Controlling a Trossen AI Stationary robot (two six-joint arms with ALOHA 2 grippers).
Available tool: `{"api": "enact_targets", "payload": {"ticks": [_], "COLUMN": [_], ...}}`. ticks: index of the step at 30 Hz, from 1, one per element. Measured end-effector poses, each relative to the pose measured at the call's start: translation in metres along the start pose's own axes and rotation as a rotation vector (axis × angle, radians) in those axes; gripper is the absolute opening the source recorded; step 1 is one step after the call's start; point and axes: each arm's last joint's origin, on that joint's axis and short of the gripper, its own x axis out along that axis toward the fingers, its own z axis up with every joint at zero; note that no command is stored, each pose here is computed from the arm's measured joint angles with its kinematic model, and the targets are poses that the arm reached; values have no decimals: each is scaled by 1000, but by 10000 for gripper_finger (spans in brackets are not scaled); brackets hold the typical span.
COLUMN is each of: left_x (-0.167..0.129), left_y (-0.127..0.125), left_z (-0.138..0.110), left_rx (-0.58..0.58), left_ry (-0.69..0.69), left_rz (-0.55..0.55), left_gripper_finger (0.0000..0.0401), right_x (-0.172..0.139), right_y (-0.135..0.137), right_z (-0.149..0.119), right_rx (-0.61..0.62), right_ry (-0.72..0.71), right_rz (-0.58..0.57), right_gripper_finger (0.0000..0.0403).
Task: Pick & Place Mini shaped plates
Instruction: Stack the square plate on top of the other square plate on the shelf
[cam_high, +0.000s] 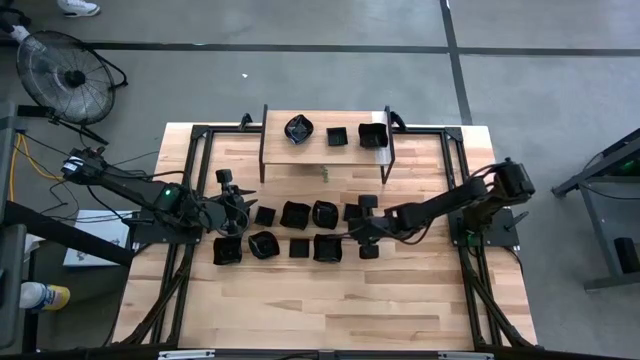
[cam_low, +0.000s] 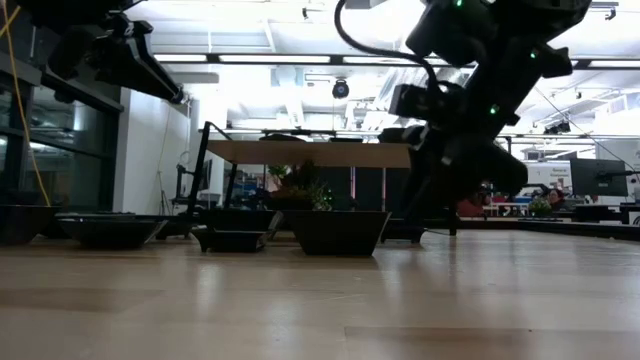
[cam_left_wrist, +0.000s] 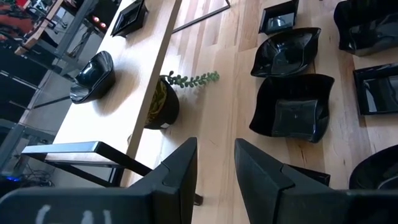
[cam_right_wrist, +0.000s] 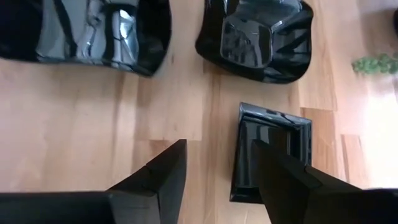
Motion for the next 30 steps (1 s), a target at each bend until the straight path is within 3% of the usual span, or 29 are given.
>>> {"api": "enact_targets", "payload": {"ticks": [17, 30], "left_x": [0, 0], "left_y": [0, 0], "left_z": [0, 0], "left_rx": [0, 0], "left_ry": [0, -1], "left_rz": [-1, -12], "left_gripper_finger": [103, 103], "right_x": [21, 22], "right_y": [2, 1], "right_z": [-7, -8], "right_rx": [-10, -56], "right_ry": [42, 50], "right_rz": [-88, -112], "right_gripper_finger": [160, 120]}}
